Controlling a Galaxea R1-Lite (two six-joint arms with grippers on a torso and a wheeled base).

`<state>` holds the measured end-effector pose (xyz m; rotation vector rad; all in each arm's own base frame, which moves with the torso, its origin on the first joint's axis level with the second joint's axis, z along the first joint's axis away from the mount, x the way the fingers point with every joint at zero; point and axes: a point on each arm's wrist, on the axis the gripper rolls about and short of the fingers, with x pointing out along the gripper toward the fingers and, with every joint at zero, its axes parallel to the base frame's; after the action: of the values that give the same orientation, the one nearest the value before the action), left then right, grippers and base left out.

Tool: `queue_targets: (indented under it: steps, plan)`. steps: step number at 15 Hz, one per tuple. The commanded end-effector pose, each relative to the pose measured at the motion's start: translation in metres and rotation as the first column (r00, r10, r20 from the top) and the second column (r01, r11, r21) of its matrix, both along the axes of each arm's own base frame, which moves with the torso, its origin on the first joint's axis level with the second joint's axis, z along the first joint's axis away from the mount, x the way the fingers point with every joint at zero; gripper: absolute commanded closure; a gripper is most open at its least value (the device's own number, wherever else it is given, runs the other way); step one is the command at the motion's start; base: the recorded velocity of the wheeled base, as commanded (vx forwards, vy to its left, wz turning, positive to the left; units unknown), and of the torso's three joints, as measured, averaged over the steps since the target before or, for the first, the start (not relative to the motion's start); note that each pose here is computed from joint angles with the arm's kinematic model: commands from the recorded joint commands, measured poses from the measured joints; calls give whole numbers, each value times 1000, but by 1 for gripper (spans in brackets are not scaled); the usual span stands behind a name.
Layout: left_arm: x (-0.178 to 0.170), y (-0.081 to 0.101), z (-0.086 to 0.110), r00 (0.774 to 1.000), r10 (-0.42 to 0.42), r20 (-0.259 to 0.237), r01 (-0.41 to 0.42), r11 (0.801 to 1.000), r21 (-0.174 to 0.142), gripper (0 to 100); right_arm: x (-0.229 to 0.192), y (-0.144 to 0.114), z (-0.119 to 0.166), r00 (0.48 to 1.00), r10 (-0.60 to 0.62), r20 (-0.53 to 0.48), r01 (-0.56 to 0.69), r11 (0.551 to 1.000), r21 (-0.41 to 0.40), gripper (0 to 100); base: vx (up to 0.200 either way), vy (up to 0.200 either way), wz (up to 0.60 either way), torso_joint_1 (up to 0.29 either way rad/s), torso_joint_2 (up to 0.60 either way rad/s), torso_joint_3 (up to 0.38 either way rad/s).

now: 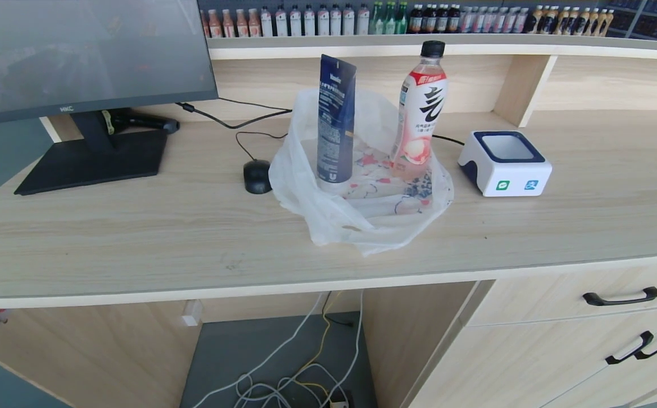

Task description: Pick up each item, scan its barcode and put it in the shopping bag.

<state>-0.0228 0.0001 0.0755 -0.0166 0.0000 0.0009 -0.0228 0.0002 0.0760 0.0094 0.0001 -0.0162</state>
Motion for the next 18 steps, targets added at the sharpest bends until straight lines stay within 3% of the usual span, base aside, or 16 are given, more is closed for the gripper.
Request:
queue_targets:
  steps: [1,18]
  plan:
    - [0,0,0,1000,1,0,-1,1000,0,0,0,0,0,1000,1,-3,-1,1000,0,0,0,-200,0,12,2,-2]
    - [0,0,0,1000,1,-2,-1,1000,-8,0,0,0,0,1000,1,-3,-1,1000,-28,0,0,-200,0,3,3,2]
